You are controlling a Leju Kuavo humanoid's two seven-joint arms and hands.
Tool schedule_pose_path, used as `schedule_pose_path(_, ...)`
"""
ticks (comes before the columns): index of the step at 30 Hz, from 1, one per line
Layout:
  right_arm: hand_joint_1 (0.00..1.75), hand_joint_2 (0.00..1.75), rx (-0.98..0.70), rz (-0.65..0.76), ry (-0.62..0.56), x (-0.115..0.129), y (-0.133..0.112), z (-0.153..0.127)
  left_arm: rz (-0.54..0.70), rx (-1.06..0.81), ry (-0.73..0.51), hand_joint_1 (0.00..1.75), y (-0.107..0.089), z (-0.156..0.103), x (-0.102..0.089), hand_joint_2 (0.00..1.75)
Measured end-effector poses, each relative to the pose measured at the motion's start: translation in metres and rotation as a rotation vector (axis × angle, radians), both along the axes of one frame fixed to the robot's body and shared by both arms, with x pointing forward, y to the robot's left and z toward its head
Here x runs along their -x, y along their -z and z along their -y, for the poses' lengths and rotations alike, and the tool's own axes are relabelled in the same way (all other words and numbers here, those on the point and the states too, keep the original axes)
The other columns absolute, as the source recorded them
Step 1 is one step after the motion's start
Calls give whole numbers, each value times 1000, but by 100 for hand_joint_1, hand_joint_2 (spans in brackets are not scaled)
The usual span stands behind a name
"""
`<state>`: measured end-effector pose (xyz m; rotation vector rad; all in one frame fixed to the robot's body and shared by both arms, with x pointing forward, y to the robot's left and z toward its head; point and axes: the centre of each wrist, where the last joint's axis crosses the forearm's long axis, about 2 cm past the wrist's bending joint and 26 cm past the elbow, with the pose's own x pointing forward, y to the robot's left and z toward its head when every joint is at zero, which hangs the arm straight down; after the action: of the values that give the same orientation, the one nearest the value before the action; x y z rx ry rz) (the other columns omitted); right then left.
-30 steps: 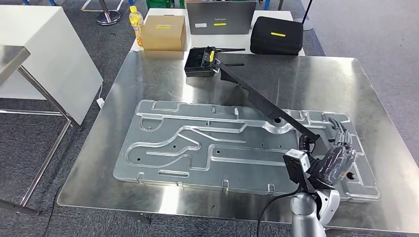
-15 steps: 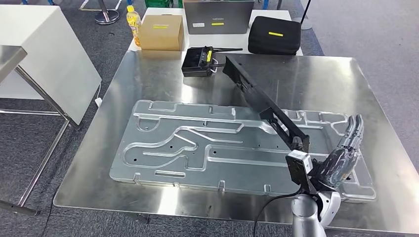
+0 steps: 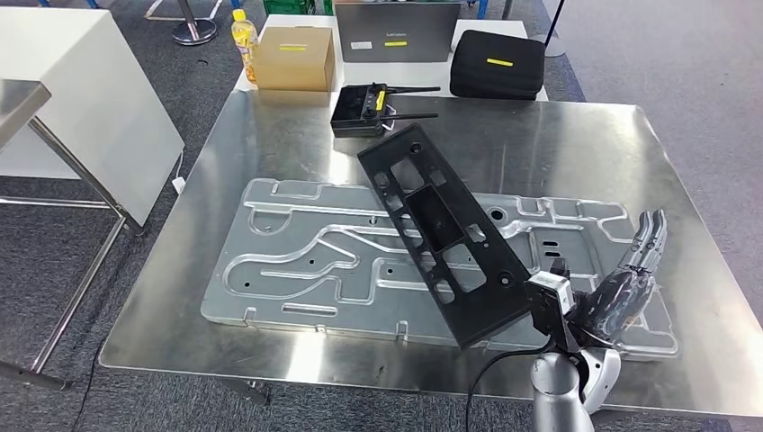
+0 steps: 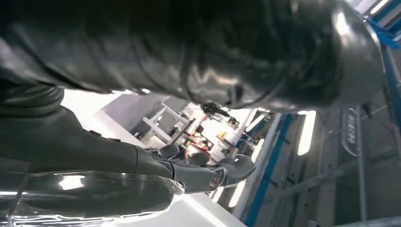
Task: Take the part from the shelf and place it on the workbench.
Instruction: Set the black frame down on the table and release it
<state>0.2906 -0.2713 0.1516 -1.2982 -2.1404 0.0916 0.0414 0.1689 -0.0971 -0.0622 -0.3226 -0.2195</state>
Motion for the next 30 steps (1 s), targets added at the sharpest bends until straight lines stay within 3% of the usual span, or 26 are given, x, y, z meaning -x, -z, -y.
schedule_pose_path(30,0,0,-34,-7,12,-1,-1,1,5,4,13,0,-1,2,-2,0)
